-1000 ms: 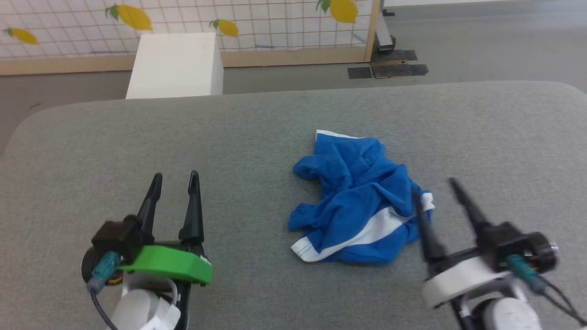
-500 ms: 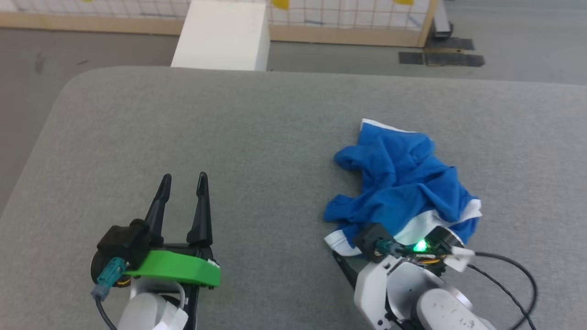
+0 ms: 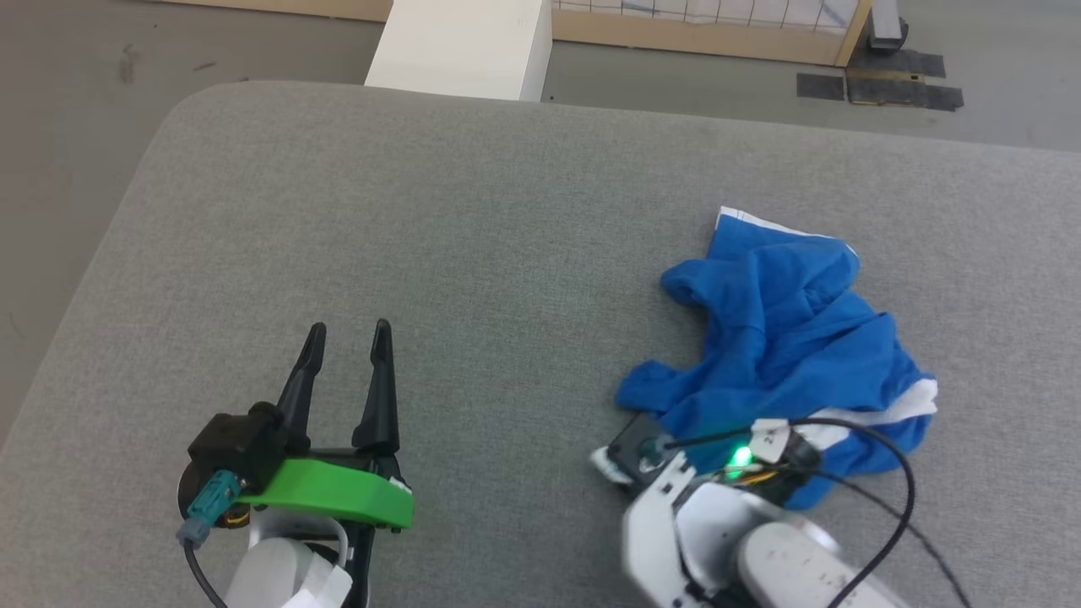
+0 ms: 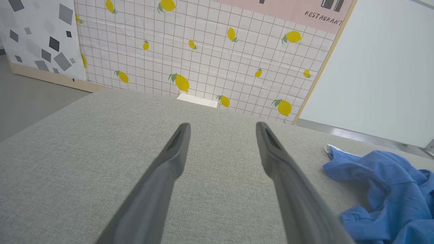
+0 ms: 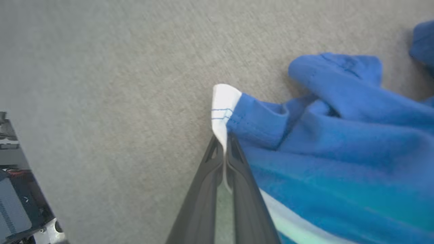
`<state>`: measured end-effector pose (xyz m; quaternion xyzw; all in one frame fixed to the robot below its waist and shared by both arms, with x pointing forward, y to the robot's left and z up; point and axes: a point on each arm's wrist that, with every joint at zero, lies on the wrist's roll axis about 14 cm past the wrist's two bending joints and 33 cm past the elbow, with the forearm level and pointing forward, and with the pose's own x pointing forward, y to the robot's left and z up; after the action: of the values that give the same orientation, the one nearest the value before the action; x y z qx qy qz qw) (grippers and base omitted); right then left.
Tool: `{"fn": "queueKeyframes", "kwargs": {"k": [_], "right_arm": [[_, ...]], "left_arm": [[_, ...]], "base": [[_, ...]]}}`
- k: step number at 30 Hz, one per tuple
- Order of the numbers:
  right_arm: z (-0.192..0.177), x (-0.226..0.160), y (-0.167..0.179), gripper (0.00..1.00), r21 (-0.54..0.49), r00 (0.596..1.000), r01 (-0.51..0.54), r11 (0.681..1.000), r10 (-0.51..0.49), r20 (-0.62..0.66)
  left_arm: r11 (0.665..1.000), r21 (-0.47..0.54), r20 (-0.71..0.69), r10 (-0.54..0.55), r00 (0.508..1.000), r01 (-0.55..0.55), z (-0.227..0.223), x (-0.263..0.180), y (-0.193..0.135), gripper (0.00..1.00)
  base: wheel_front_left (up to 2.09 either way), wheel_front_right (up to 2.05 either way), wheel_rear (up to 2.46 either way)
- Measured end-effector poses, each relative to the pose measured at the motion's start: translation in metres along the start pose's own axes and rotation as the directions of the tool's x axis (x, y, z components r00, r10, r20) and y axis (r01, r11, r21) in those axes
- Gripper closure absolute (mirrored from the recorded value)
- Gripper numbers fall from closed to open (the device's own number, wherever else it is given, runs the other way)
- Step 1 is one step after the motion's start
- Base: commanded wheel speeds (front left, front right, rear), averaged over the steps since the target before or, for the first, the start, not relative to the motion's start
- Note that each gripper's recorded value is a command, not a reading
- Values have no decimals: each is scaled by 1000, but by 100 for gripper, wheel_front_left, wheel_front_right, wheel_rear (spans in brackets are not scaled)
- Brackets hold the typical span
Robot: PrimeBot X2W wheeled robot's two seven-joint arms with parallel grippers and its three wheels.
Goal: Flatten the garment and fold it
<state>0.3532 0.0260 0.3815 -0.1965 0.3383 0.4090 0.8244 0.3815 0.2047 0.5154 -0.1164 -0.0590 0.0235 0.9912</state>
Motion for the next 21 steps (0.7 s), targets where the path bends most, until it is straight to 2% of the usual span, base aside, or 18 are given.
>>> {"fn": "queueKeyframes", "kwargs": {"k": [4, 7, 10, 12, 16, 19, 21], "right_arm": [[47, -8, 29, 100, -41, 984, -71, 997, 77, 161], [108, -26, 32, 100, -100, 932, -61, 993, 93, 352], [166, -55, 24, 100, -128, 838, -12, 992, 80, 539], [198, -79, 12, 100, -118, 761, 34, 992, 51, 647], [232, -127, -33, 100, -5, 608, 138, 990, -81, 790], [225, -150, -83, 100, 130, 555, 239, 962, -245, 795], [199, -157, -119, 100, 231, 552, 313, 921, -374, 745]], "left_arm": [[1000, -4, 12, -14, 1000, 14, 4, 1, -5, 0], [1000, -4, 17, -29, 999, 29, 5, 2, -10, 0], [999, -6, 24, -47, 999, 47, 7, 3, -16, 0], [998, -8, 29, -59, 998, 59, 9, 3, -20, 0], [996, -10, 32, -88, 996, 88, 10, 3, -29, 0], [994, -12, 33, -105, 994, 106, 10, 3, -35, 0], [993, -14, 32, -115, 993, 115, 9, 4, -38, 0]], "base": [[0, 0, 0], [0, 0, 0], [0, 0, 0], [0, 0, 0], [0, 0, 0], [0, 0, 0], [0, 0, 0]]}}
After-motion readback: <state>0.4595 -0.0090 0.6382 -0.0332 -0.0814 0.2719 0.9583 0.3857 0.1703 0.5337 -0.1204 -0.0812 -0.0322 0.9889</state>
